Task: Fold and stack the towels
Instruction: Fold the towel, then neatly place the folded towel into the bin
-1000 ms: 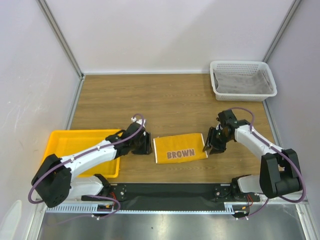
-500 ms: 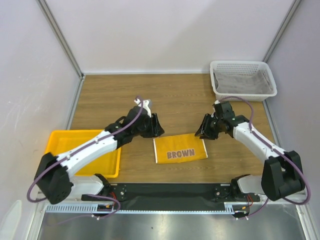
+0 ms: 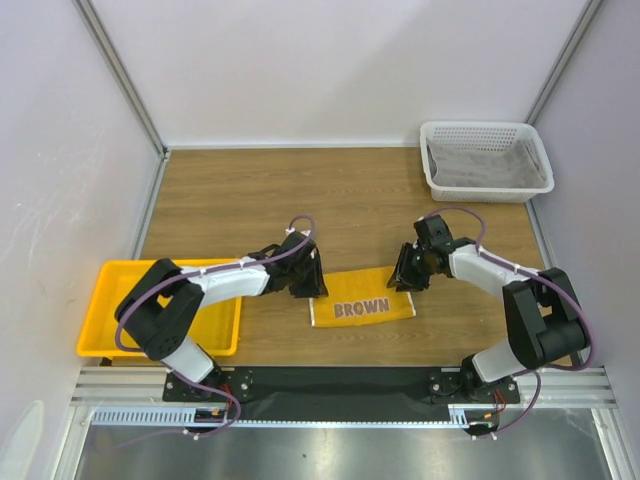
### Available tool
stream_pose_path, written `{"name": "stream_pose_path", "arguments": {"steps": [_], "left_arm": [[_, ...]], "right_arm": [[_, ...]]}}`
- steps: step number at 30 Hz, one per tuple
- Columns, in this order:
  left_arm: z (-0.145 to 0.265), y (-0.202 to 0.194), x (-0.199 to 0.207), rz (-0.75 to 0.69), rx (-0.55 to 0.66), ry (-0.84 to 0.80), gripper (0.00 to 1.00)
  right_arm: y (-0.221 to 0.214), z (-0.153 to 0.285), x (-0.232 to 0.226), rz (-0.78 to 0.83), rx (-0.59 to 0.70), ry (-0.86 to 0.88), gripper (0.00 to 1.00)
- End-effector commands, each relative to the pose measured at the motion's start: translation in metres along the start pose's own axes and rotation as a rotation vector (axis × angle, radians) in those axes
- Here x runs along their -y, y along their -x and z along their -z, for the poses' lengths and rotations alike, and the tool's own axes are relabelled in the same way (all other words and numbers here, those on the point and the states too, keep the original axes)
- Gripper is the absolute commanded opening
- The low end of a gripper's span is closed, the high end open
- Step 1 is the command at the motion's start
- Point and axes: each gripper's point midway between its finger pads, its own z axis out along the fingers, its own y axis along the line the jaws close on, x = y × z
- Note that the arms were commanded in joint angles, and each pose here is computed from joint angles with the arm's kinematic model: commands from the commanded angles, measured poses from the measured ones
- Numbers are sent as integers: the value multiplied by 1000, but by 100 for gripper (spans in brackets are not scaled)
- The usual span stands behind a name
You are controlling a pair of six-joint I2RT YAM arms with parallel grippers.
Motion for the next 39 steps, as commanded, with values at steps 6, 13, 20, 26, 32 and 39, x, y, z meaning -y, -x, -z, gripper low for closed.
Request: {"name": "stream_pose_path", "arguments": {"steps": [6,13,20,26,32,39], "left_arm": [[-6,42,-3,-190,60,120,37],[24,89,27,-284,151,103,39],[64,89,14,-243,198,167,67],[42,65,-10,-203,131,212,70],[23,46,-18,-176,100,171,70],[3,35,-26,-150,90,161,64]], "right_arm": [[46,45,-34,113,168,37,43],[50,55,-30,113,194,-3,62],[34,63,-13,39,213,-44,87],[18,46,3,11,195,-54,86],[12,30,16,15,184,-71,83],[11,15,15,14,178,-49,79]]}}
